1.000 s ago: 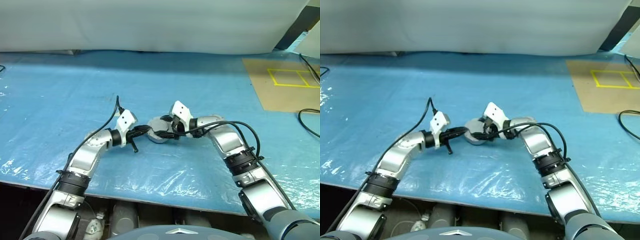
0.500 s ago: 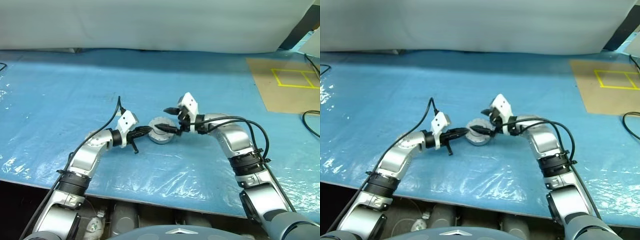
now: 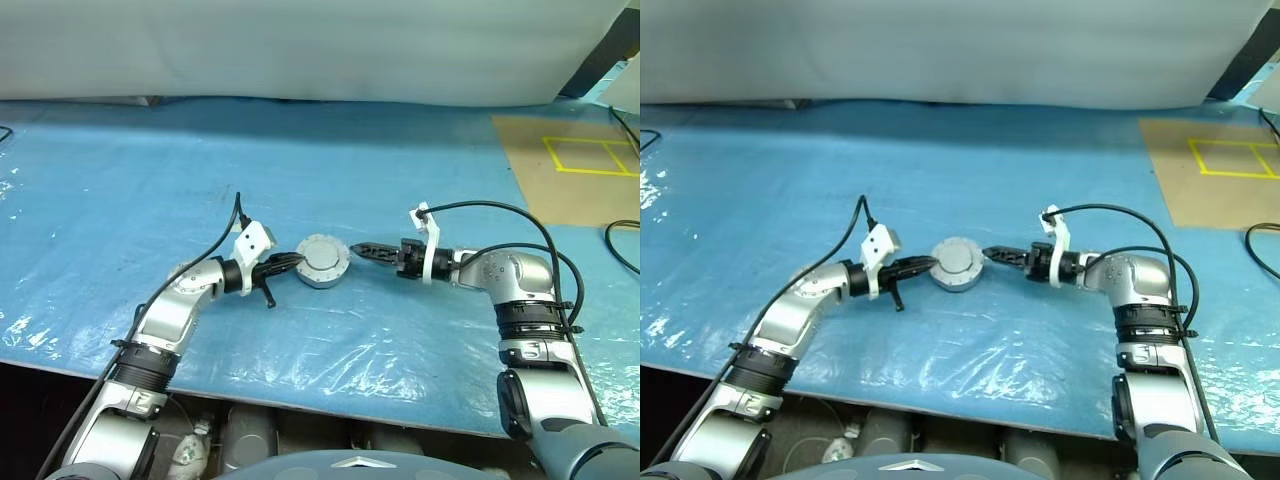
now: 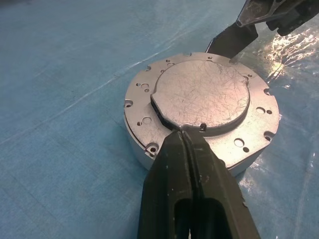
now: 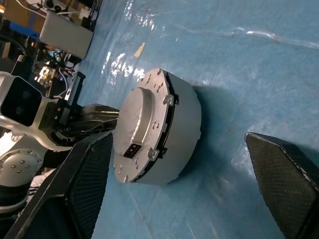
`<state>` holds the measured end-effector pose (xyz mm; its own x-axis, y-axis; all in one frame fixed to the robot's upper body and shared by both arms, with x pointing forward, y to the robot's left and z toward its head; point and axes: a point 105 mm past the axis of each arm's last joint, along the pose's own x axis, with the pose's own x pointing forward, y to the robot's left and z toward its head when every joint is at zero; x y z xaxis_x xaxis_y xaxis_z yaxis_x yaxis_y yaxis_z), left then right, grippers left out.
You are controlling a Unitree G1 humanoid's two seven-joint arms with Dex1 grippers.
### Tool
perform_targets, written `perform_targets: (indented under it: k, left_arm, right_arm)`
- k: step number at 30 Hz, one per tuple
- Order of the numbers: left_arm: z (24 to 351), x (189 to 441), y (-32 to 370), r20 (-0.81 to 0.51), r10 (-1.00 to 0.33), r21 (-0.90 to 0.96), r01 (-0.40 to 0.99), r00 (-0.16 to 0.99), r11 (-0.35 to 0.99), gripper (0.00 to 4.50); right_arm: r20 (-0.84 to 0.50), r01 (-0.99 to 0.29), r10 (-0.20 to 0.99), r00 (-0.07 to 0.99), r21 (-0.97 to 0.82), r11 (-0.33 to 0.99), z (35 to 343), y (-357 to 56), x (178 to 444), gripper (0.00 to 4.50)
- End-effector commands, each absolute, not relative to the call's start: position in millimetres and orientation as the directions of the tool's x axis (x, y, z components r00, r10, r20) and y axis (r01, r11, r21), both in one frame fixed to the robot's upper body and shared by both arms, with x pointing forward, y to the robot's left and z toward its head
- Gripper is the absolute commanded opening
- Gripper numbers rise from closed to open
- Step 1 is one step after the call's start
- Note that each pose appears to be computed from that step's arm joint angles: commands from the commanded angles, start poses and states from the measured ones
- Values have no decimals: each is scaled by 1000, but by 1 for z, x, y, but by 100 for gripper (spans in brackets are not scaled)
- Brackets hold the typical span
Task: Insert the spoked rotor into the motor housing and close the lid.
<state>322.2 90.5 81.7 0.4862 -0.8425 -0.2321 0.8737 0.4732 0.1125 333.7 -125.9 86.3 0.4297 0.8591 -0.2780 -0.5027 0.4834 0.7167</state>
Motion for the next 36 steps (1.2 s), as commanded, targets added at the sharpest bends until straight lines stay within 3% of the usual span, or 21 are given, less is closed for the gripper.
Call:
perform_targets:
  k: [1,9,19,24,30,33,36]
  left_arm:
    - [65,316,88,-291,-841,84,888,456,453,0]
    - [65,314,87,-289,-842,85,888,455,451,0]
    - [63,314,86,-289,-841,84,888,457,453,0]
    - [62,315,88,-292,-839,90,886,460,454,0]
    - [59,312,89,-304,-840,98,892,449,441,0]
    - [60,313,89,-304,-841,101,892,449,440,0]
    - [60,313,88,-303,-842,102,893,447,438,0]
  right_arm:
    - [-237,-501,882,406,750,432,86,-116,328,446]
    - [-286,-467,907,310,785,407,64,-101,306,446]
    - [-299,-437,915,270,809,393,52,-84,298,446]
    - [-318,-374,884,343,817,439,42,-82,312,446]
    - [-253,-368,879,405,835,410,52,-90,321,446]
    - [-224,-372,876,427,840,395,58,-93,323,382]
    - [-200,-394,886,419,839,376,62,-89,321,291]
